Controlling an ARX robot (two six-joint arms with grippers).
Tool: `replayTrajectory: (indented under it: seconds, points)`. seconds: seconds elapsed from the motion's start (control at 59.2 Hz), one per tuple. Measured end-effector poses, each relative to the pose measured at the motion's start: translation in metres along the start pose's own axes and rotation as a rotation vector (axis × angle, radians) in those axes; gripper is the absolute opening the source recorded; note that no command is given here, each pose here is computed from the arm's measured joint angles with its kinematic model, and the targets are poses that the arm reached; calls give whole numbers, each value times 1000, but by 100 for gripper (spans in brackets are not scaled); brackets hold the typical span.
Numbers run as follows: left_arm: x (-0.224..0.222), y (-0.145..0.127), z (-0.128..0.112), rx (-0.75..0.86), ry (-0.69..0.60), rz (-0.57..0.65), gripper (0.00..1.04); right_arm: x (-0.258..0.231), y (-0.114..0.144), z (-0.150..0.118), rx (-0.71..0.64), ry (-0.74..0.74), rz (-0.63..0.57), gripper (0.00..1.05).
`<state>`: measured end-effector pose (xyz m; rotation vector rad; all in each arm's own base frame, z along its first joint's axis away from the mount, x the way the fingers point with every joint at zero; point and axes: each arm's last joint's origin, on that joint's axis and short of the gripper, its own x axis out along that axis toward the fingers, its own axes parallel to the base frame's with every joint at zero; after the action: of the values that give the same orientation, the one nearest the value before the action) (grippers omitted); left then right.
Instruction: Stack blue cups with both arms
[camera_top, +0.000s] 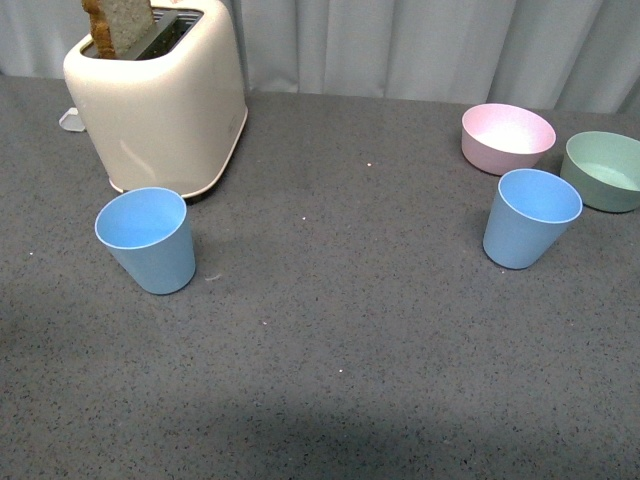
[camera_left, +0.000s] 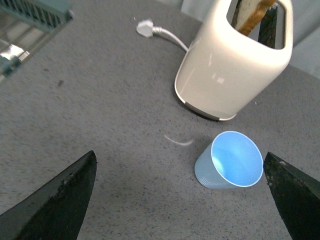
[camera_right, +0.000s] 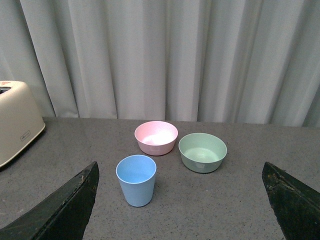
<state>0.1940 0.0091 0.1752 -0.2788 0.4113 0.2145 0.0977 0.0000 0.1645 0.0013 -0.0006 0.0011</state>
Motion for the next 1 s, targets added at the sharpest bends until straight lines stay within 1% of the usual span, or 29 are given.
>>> replayTrajectory:
  seconds: [0.034,0.135,0.22,0.355,0.439,0.507,0.642,0.693,0.811,0.861,0.997]
  points:
    - [16,-3,0,-7,55,-16,98,0,0,0,0,0,0,95]
    - [43,-9,-1,2,157,-34,98,0,0,0,0,0,0,95]
    - [64,-16,-2,42,219,-39,98,0,0,0,0,0,0,95]
    - [91,-25,-2,58,338,-56,98,0,0,0,0,0,0,95]
    - [106,-29,-2,62,381,-53,98,0,0,0,0,0,0,95]
    - [115,-33,-1,50,409,-74,98,0,0,0,0,0,0,95]
    - [129,-38,-2,61,469,-60,98,0,0,0,0,0,0,95]
    - [139,-39,-6,64,514,-34,98,0,0,0,0,0,0,95]
    - [150,-41,-12,61,567,-21,98,0,0,0,0,0,0,95]
    - [156,-43,-17,50,624,-24,98,0,0,0,0,0,0,95]
    - [165,-47,-21,36,670,-10,98,0,0,0,0,0,0,95]
